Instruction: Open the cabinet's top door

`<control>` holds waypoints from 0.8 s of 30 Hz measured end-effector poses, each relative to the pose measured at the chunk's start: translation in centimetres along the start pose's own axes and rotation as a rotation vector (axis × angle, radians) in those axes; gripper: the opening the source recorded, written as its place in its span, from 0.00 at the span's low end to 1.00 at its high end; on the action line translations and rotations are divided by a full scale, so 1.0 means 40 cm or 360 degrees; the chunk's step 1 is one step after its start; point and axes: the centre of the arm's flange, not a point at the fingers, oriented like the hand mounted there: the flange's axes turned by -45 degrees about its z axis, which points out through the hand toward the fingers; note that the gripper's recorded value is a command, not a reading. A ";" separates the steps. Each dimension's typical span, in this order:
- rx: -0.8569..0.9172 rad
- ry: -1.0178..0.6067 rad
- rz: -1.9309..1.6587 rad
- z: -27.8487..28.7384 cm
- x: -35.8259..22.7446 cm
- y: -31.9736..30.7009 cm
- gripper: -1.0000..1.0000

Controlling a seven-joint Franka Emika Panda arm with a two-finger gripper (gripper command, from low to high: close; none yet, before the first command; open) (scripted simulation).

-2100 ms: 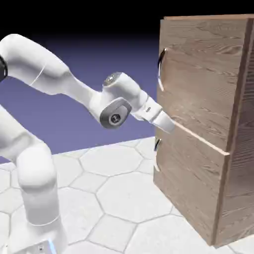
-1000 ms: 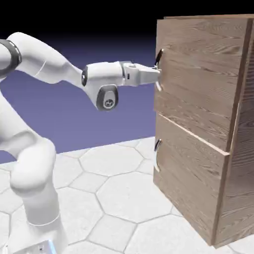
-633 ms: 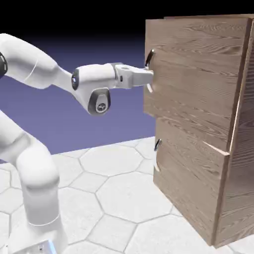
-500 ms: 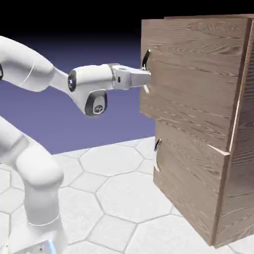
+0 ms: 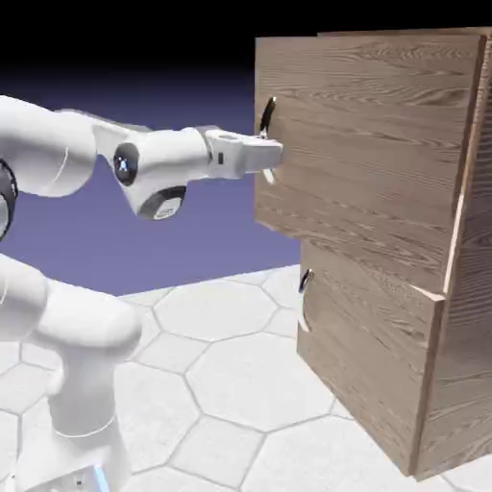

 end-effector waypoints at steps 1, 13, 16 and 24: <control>0.0015 0.0000 0.0000 -0.009 0.000 0.004 0.00; 0.0296 0.0000 0.0000 -0.163 0.000 0.083 0.00; 0.0356 0.0000 0.0000 -0.193 0.000 0.104 0.00; 0.0524 0.0000 -0.0001 -0.276 0.000 0.167 0.00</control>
